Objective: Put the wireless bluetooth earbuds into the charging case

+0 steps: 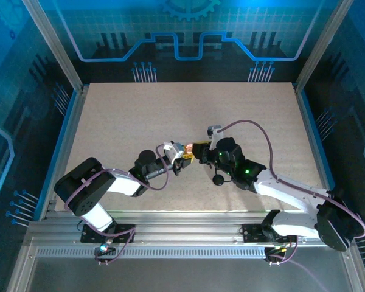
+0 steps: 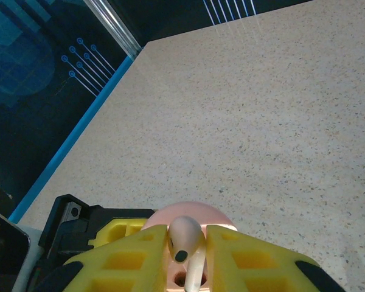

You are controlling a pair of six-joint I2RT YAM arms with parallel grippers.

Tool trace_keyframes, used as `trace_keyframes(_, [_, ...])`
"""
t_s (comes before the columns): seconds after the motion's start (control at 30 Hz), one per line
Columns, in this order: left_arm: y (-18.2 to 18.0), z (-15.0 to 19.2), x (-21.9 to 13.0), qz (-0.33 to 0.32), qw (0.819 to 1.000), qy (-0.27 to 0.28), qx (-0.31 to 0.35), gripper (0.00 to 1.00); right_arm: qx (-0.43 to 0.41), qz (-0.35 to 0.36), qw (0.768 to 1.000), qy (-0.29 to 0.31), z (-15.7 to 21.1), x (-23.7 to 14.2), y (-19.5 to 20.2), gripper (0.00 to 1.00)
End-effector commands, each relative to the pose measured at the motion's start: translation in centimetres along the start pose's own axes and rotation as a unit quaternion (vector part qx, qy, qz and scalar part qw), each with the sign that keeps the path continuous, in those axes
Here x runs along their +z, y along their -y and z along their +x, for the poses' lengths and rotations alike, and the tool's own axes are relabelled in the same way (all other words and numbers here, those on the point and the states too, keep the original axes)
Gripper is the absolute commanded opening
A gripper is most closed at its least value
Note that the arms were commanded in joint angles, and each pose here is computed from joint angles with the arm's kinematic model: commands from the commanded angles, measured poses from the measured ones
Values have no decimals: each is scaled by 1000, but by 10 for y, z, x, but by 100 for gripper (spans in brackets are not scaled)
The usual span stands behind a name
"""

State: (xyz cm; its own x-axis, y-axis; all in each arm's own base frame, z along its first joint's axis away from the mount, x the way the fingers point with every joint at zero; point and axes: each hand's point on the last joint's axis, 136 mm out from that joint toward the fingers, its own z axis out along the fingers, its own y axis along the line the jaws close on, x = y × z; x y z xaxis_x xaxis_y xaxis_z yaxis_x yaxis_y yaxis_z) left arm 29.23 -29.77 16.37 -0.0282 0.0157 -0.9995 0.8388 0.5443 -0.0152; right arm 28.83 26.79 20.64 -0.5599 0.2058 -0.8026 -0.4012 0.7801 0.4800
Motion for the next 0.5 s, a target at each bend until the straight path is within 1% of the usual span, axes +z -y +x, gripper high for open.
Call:
trace_keyframes(0.0, [3,-17,2,4,1000,31,1,11,-1,-10,1000,16,-6,2,-8,23])
trace_keyframes(0.1, [4,-18,1,6,999,32,0,11,-1,-11,1000,16,-7,3,-9,23])
trace_keyframes(0.13, [4,-18,1,5,999,32,0,11,1,-18,999,27,-12,3,-13,23])
trace_keyframes(0.2, [4,-19,0,5,999,33,-1,11,2,-21,999,28,-14,5,-14,23])
trace_keyframes(0.47, [3,-26,0,3,999,45,-4,11,8,-28,999,24,-11,12,-17,23])
